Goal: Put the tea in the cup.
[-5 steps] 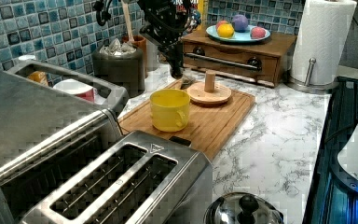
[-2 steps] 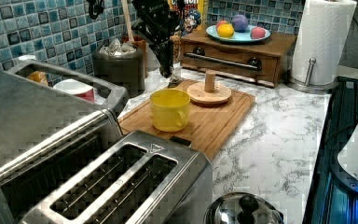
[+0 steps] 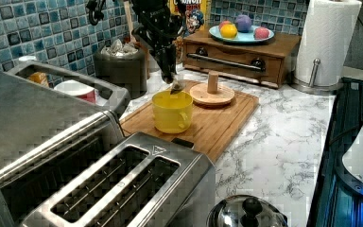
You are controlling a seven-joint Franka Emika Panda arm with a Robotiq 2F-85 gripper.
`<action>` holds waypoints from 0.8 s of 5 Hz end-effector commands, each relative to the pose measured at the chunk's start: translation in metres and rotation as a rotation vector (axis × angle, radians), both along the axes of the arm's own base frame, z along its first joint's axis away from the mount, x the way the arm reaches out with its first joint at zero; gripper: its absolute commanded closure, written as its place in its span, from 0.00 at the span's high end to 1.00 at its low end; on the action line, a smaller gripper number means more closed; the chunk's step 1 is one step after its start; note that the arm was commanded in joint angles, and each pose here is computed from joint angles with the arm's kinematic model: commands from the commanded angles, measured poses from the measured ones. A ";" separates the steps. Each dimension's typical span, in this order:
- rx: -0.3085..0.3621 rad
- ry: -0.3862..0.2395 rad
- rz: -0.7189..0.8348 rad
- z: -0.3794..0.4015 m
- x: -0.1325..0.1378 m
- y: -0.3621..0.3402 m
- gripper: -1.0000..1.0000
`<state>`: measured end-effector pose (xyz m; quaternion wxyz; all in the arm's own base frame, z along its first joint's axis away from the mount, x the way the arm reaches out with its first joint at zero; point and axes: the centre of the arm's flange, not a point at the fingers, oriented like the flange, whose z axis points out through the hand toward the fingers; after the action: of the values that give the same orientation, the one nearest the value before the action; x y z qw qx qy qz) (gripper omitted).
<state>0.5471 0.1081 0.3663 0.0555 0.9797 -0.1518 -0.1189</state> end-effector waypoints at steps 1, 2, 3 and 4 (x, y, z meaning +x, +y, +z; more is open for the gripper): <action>0.028 -0.028 0.032 0.027 0.023 0.015 1.00; 0.028 -0.028 0.032 0.027 0.023 0.015 1.00; 0.028 -0.028 0.032 0.027 0.023 0.015 1.00; 0.028 -0.028 0.032 0.027 0.023 0.015 1.00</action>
<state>0.5414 0.1076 0.3306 0.0737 0.9702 -0.1474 -0.1777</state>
